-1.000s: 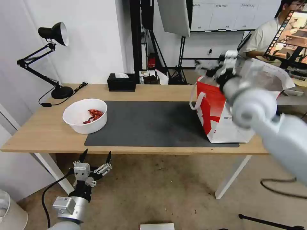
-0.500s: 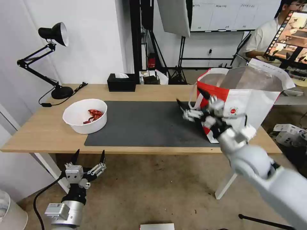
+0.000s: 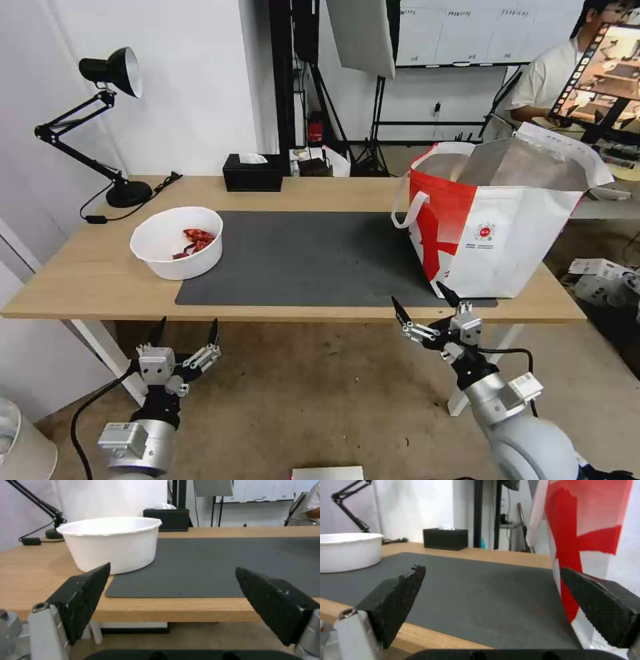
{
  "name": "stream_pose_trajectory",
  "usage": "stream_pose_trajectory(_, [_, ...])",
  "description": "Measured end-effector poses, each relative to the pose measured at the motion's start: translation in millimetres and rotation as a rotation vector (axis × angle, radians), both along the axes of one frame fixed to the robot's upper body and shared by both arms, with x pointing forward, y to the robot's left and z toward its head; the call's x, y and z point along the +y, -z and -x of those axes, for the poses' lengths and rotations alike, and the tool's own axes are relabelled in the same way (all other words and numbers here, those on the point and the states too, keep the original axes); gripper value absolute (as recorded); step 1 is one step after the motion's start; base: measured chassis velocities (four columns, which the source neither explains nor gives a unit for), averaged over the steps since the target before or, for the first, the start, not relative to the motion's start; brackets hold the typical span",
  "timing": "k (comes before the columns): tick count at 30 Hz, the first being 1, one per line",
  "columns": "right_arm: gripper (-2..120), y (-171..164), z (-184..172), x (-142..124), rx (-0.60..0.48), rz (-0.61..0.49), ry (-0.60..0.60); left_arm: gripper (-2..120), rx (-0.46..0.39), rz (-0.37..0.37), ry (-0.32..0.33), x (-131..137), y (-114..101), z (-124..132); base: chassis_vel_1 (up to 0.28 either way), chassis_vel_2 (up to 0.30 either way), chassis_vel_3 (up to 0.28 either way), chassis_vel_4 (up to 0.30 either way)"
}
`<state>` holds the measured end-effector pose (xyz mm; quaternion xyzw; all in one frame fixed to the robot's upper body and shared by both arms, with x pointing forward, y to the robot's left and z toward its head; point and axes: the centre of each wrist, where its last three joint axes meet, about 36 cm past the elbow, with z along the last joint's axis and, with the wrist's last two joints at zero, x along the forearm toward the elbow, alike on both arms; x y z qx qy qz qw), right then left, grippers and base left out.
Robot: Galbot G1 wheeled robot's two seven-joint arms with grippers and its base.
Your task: Pick up the trash from the table and place it into the takeout bag.
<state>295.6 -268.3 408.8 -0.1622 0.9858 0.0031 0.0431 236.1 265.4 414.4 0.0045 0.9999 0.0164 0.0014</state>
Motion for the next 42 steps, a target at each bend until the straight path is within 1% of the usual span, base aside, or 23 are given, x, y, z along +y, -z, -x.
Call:
stream_pose_trajectory(7, [100,8,2,2,0.018,-0.003,0.029,100,0.004,0.001,0.003,0,3,-2,0.000,0.000,0.000,0.000])
stream_pose_trajectory(18, [100,13,3,8,0.022,0.006,0.013,100,0.006,0.002,0.008,0,1,-4,0.000,0.000,0.000,0.000])
stream_pose_trajectory(21, [100,13,3,8,0.022,0.006,0.014,100,0.014,0.000,0.003,2,5,-4,0.000,0.000,0.000,0.000])
stream_pose_trajectory(24, [100,13,3,8,0.022,0.006,0.014,100,0.007,0.007,-0.001,5,3,-8,0.000,0.000,0.000,0.000])
stream_pose_trajectory(26, [100,13,3,8,0.022,0.006,0.014,100,-0.016,0.013,-0.023,13,-6,-20,0.000,0.000,0.000,0.000])
stream_pose_trajectory(27, [100,13,3,8,0.022,0.006,0.014,100,-0.016,0.013,-0.023,13,-6,-20,0.000,0.000,0.000,0.000])
stream_pose_trajectory(29, [100,13,2,8,0.022,0.006,0.014,100,-0.049,0.015,-0.049,28,-23,-39,0.000,0.000,0.000,0.000])
stream_pose_trajectory(31, [100,13,2,8,0.022,0.006,0.014,100,-0.049,0.015,-0.049,28,-23,-39,0.000,0.000,0.000,0.000])
stream_pose_trajectory(32, [100,13,2,8,0.023,0.006,0.014,100,-0.072,0.011,-0.061,42,-39,-57,0.000,0.000,0.000,0.000])
stream_pose_trajectory(33, [100,13,2,8,0.023,0.006,0.014,100,-0.072,0.013,-0.073,51,-47,-69,0.000,0.000,0.000,0.000])
stream_pose_trajectory(34, [100,13,2,8,0.023,0.006,0.014,100,-0.072,0.013,-0.073,51,-47,-69,0.000,0.000,0.000,0.000])
stream_pose_trajectory(36, [100,13,2,8,0.023,0.006,0.014,100,-0.041,0.021,-0.119,69,-67,-97,0.000,0.000,0.000,0.000])
stream_pose_trajectory(37, [100,13,2,8,0.023,0.006,0.014,100,-0.041,0.021,-0.119,69,-67,-97,0.000,0.000,0.000,0.000])
stream_pose_trajectory(39, [100,13,2,8,0.023,0.006,0.014,100,0.028,0.030,-0.155,85,-92,-124,0.000,0.000,0.000,0.000])
stream_pose_trajectory(40, [100,13,2,8,0.023,0.006,0.014,100,0.028,0.030,-0.155,85,-92,-124,0.000,0.000,0.000,0.000])
stream_pose_trajectory(41, [100,13,2,8,0.023,0.006,0.014,100,0.073,0.027,-0.167,96,-105,-139,0.000,0.000,0.000,0.000])
stream_pose_trajectory(42, [100,13,2,8,0.023,0.006,0.014,100,0.082,0.029,-0.171,99,-108,-142,0.000,0.000,0.000,0.000])
